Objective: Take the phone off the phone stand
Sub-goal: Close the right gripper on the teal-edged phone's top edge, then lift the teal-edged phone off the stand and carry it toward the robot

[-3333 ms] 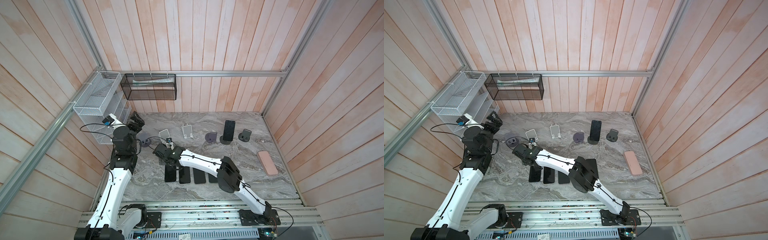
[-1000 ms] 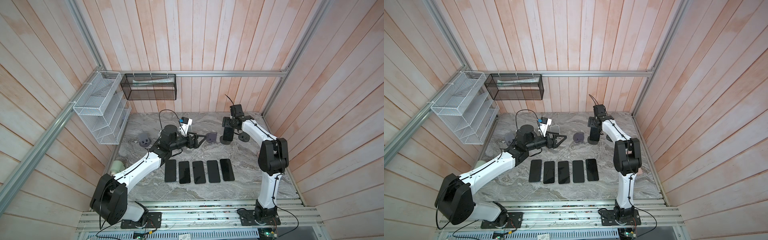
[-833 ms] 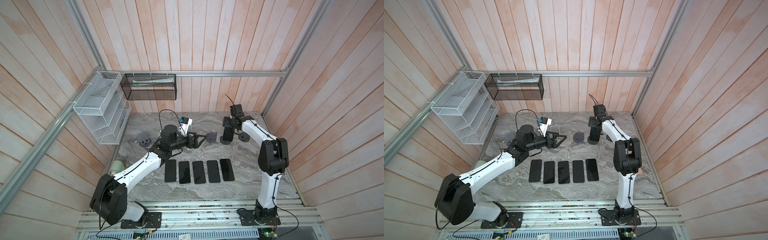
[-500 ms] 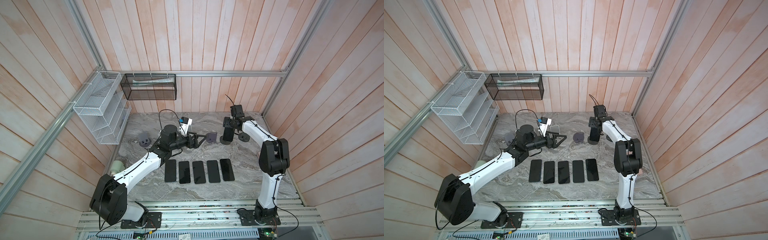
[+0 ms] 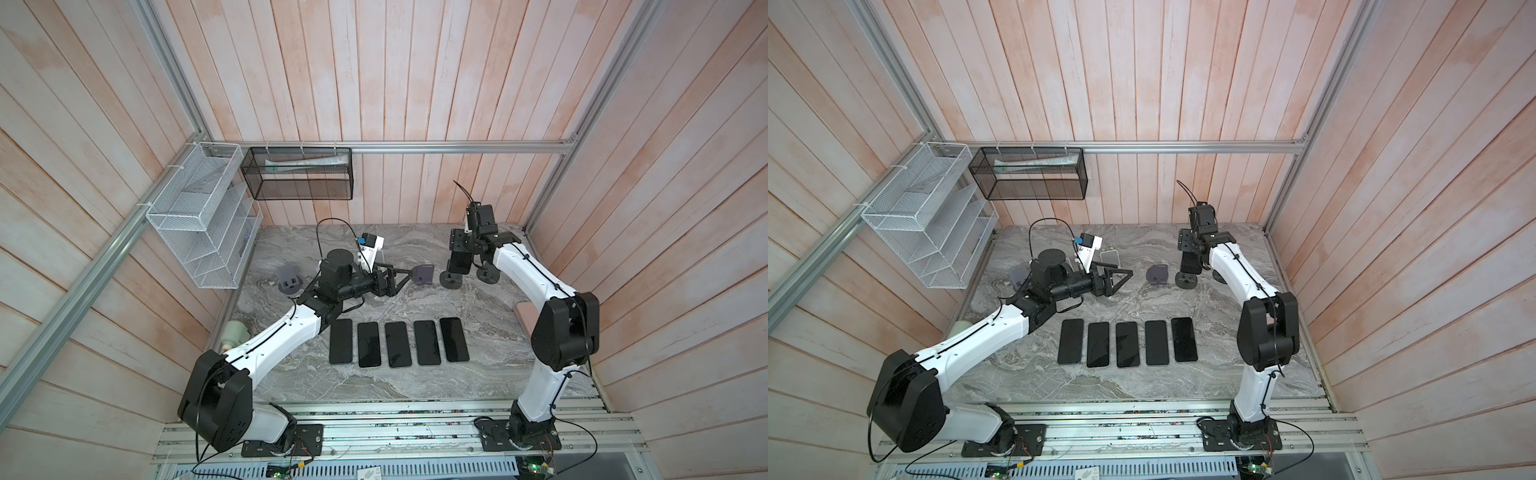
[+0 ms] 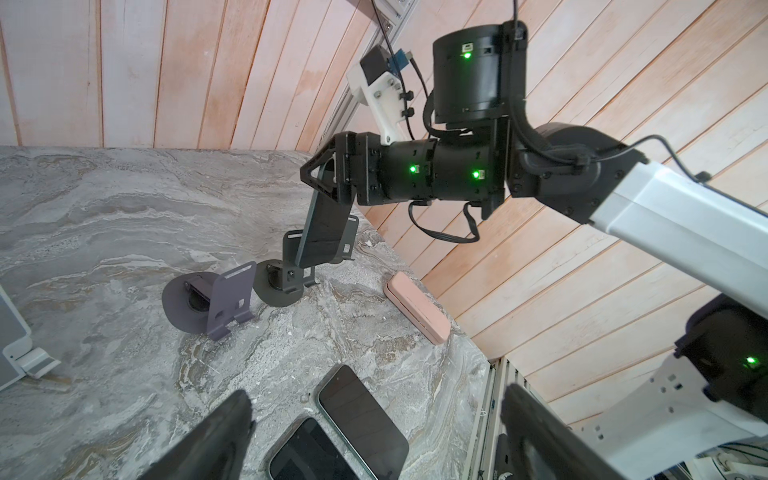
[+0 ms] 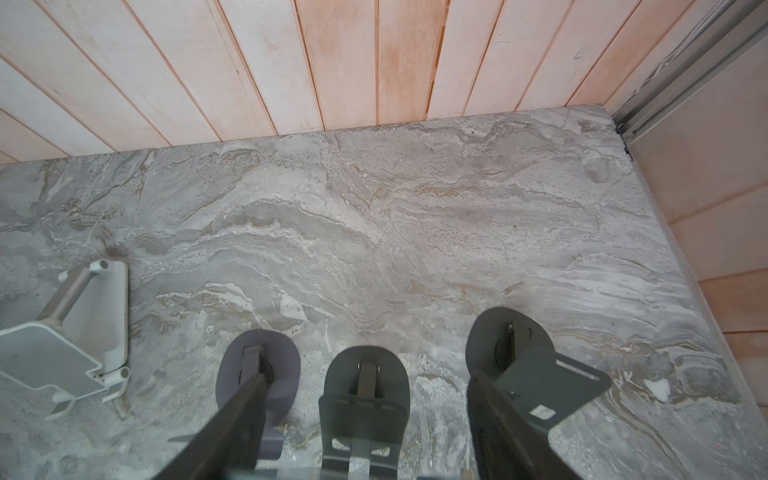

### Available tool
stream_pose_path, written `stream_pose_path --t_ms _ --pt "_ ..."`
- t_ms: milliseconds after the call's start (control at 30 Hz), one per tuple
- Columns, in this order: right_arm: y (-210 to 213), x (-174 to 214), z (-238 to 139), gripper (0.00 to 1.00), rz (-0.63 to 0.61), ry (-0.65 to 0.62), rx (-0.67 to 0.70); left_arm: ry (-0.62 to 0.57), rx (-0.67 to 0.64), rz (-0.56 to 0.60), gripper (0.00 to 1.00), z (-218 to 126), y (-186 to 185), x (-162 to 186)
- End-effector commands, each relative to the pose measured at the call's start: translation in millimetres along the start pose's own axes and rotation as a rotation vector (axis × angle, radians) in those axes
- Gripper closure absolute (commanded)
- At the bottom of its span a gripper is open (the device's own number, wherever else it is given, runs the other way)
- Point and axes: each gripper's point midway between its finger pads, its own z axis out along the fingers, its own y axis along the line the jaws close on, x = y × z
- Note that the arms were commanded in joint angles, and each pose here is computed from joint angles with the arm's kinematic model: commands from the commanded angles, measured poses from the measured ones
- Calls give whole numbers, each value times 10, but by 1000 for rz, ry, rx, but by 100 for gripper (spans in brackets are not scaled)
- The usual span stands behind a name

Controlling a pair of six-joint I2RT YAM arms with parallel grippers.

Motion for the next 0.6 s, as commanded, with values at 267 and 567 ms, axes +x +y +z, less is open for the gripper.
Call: stream_pose_path --t_ms 267,567 --pt "-38 -39 -141 35 -41 -30 10 -31 19 34 5 -59 -93 -120" --pt "-241 214 -522 35 -63 -35 47 -36 27 32 5 -71 -121 -142"
